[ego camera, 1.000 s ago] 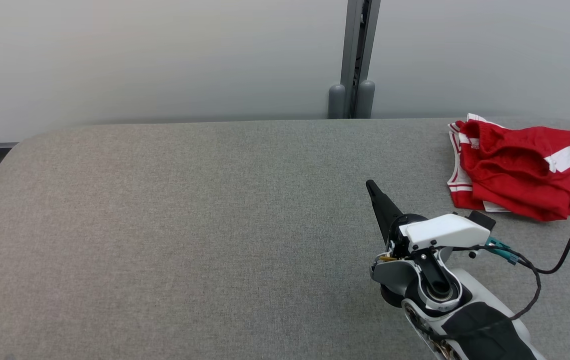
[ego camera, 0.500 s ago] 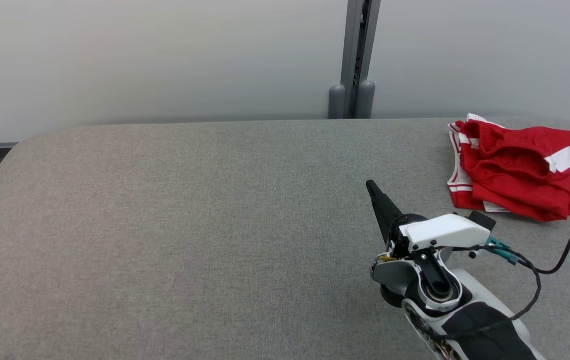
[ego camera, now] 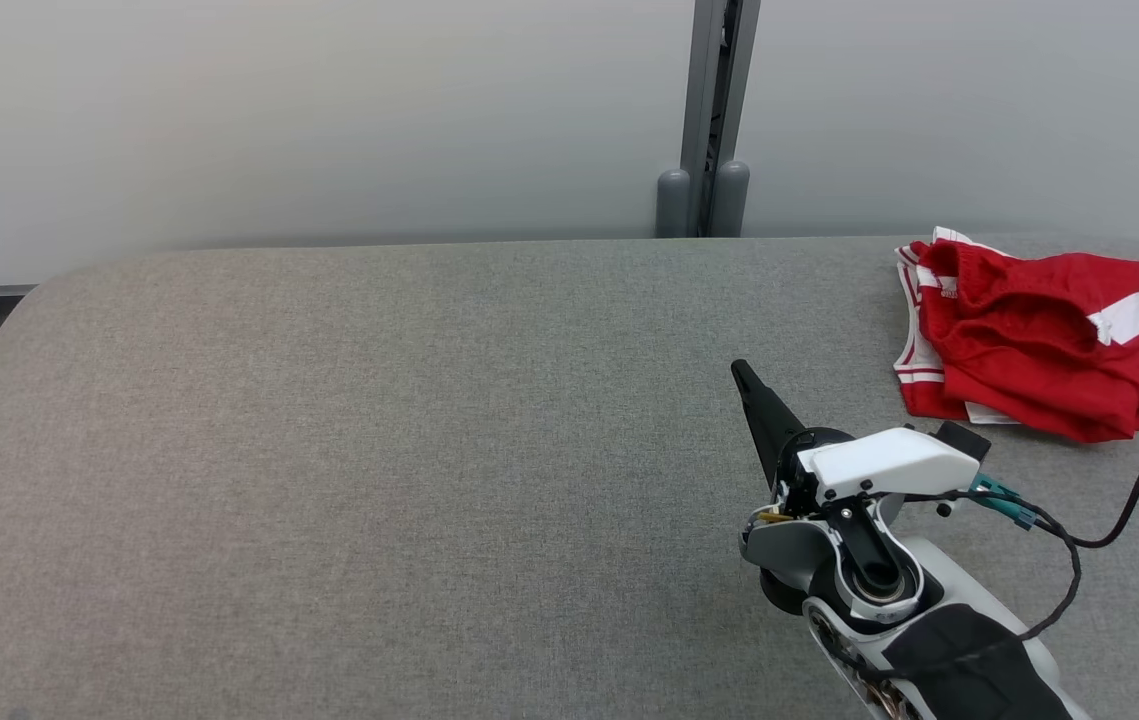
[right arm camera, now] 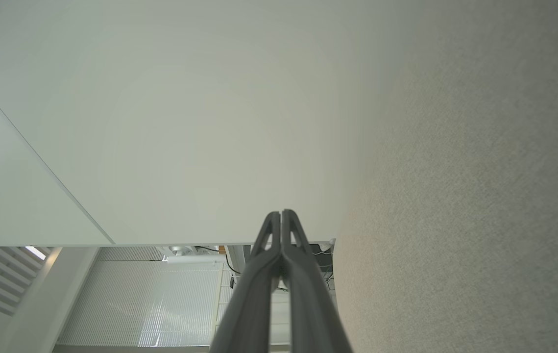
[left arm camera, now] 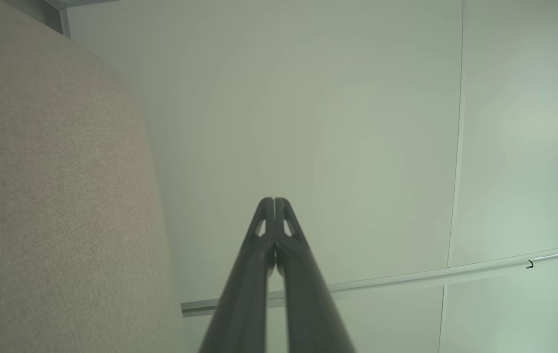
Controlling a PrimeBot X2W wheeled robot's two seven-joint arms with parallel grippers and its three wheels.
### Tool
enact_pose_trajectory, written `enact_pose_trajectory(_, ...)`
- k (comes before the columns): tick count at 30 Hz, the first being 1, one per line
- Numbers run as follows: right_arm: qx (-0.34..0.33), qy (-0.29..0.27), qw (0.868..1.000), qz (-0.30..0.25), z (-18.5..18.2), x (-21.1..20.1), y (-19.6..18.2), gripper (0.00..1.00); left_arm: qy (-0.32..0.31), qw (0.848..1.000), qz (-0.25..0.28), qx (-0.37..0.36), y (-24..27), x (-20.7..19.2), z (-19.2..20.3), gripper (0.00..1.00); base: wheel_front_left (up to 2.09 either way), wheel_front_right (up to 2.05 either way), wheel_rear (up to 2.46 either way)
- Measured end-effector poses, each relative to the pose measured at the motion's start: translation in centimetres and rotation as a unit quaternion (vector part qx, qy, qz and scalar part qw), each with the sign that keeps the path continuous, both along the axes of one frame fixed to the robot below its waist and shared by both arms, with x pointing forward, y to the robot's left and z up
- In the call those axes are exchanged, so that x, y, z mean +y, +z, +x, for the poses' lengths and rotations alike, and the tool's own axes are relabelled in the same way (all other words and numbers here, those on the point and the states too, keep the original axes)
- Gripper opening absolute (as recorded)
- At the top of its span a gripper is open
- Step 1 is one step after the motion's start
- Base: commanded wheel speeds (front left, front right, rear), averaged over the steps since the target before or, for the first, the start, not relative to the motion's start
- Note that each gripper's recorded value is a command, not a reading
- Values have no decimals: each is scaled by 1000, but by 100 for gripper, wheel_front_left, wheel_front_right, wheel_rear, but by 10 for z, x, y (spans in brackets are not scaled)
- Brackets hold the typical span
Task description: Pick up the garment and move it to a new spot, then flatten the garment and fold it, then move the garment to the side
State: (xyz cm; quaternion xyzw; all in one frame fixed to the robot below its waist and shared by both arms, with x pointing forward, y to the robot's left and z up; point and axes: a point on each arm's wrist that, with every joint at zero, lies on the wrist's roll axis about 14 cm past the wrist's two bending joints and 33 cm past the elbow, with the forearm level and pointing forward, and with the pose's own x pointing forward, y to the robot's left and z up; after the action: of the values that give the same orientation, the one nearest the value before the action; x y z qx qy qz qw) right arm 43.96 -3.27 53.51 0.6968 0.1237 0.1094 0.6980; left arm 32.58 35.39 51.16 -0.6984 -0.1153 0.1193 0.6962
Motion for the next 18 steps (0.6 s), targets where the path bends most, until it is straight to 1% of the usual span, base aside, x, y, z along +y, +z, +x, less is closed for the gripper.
enact_pose_trajectory(18,0,0,1000,0,0,0,0,0,0,1000,0,0,0,0,0,0,0,0,0)
